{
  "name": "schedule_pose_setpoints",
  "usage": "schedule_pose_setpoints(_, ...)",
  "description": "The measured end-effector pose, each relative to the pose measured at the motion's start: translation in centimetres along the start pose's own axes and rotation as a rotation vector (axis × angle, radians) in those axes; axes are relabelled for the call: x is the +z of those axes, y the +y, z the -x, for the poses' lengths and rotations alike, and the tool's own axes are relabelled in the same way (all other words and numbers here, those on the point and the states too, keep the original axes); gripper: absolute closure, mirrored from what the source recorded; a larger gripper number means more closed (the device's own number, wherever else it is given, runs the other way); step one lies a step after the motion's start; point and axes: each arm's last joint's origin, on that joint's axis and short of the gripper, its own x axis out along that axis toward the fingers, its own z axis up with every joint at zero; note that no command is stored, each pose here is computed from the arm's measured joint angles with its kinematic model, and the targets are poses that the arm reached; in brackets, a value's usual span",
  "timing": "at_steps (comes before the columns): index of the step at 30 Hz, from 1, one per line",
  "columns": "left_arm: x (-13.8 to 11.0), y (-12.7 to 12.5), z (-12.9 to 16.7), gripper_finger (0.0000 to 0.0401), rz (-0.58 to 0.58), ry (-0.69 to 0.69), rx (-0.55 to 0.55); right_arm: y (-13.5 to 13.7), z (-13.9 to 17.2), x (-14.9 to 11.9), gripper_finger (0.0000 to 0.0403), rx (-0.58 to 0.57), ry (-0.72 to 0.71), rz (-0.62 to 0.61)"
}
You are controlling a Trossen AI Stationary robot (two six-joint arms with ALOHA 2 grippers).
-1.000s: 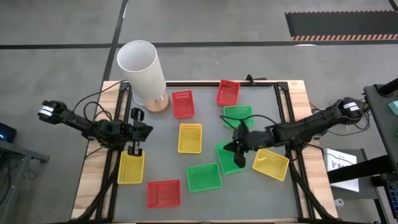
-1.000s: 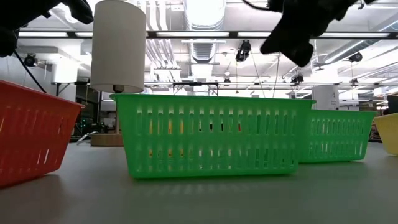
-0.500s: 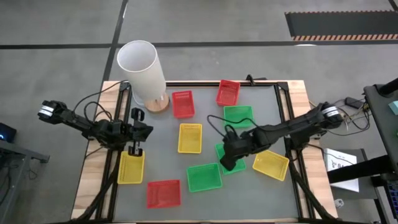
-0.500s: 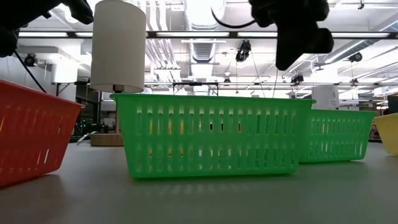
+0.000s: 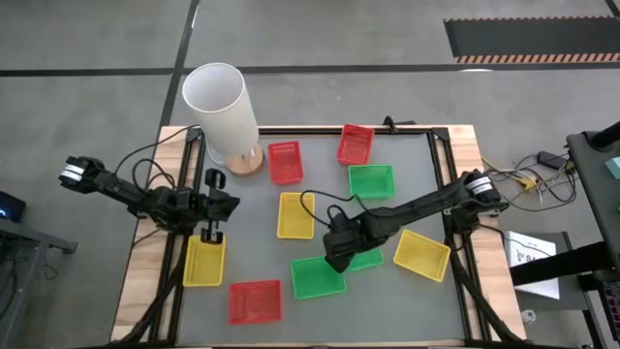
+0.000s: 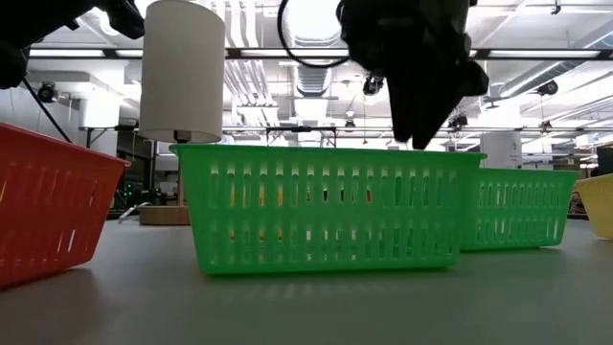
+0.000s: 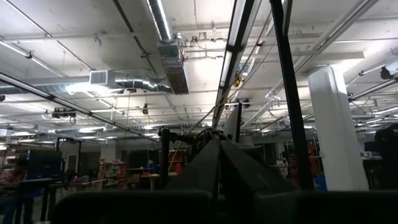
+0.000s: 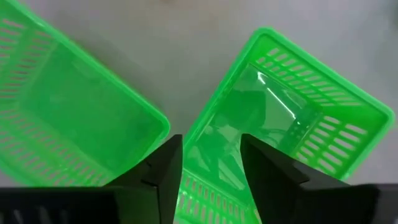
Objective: Stack baskets by color
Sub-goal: Stack the middle green basket on the top green basket
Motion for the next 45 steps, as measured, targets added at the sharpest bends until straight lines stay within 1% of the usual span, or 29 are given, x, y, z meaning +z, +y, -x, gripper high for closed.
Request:
schedule_pose_setpoints(5, 0.0, 0.0, 0.0, 0.0401, 0.0, 0.0, 0.0, 0.1, -1.4, 0.3, 0.0241, -0.033, 0.009, -0.024)
schedule_pose_setpoints(14, 0.0, 0.0, 0.0, 0.0401, 0.0, -0.001, 0.0, 0.5, -2.5, 1.1, 0.0259, -0.007, -0.013, -0.046)
schedule_pose_setpoints(20, 0.0, 0.0, 0.0, 0.0401, 0.0, -0.001, 0.001, 0.0, -2.7, 1.7, 0.0259, -0.038, -0.058, -0.067)
schedule_pose_setpoints(26, 0.0, 0.0, 0.0, 0.0401, 0.0, -0.002, 0.001, -0.2, -2.9, 1.7, 0.0261, -0.045, -0.056, -0.074)
schedule_pose_setpoints(35, 0.0, 0.0, 0.0, 0.0401, 0.0, -0.002, 0.001, -0.5, -3.5, 1.3, 0.0282, -0.066, -0.043, -0.077)
schedule_pose_setpoints(45, 0.0, 0.0, 0.0, 0.0401, 0.0, -0.002, 0.0, -0.6, -3.5, 1.4, 0.0298, -0.082, -0.061, -0.077)
